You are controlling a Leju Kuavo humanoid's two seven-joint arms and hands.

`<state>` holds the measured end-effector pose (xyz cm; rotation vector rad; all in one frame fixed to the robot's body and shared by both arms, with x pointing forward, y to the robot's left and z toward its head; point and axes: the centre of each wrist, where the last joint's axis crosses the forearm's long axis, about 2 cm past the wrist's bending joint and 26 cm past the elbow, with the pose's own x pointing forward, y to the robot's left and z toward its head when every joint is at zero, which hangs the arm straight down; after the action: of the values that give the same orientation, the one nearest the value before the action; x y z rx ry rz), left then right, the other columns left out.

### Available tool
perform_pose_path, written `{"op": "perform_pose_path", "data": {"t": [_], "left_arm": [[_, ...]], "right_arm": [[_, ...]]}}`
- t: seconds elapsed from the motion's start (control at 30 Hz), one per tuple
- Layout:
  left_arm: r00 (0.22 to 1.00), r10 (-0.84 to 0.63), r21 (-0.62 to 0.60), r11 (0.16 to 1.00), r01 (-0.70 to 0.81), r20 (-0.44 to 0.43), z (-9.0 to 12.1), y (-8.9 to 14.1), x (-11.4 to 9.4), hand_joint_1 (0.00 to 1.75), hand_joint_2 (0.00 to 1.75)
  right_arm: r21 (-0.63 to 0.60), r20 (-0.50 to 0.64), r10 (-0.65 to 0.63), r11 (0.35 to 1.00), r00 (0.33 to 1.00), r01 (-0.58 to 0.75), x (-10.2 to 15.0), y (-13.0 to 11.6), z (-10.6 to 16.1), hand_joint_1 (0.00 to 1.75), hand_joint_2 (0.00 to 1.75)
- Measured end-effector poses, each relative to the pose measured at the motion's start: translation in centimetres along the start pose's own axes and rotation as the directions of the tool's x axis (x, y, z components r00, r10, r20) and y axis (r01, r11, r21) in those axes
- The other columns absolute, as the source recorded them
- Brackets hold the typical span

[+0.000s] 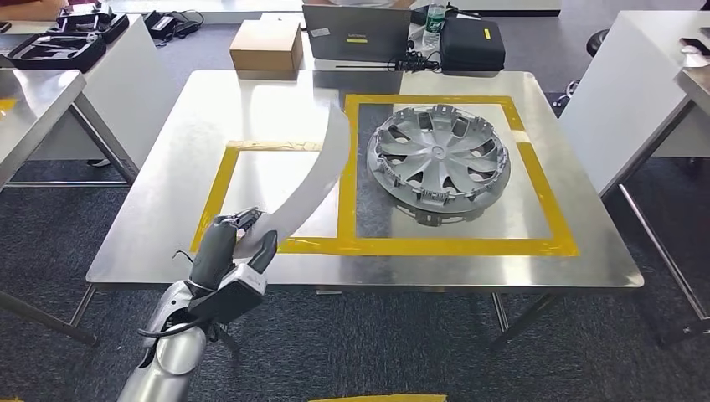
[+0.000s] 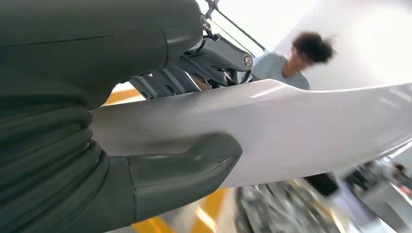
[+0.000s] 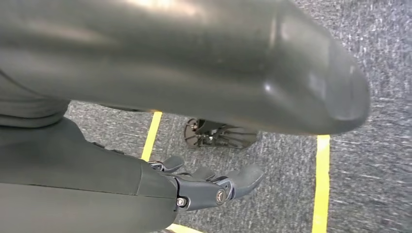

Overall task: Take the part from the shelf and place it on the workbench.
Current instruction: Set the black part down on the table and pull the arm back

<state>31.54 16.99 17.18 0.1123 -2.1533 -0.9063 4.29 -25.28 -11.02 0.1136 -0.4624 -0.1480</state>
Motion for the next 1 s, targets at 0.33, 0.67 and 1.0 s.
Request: {"op": "perform_pose_path", "data": {"t": [0.33, 0.67, 1.0], "left_arm": [[0.603, -0.764, -0.050, 0.628, 0.777, -0.228, -2.4, 3.7, -8.0, 1.75, 1.75], [0.341, -0.893, -0.301, 0.425, 0.854, -0.293, -0.5, 8.4, -13.2, 1.75, 1.75], [0.365, -0.894, -0.328, 0.438, 0.837, -0.262, -2.2, 8.1, -12.9, 1.75, 1.75]], "right_arm": [[0.010, 0.002, 0.011, 1.000, 1.000, -0.011, 0.2, 0.1, -0.1, 0.00, 0.00], [0.020, 0.001, 0.023, 1.000, 1.000, -0.023, 0.1, 0.4, -0.1, 0.00, 0.00], [0.020, 0.019, 0.018, 1.000, 1.000, -0.018, 0.2, 0.7, -0.1, 0.00, 0.00]]}}
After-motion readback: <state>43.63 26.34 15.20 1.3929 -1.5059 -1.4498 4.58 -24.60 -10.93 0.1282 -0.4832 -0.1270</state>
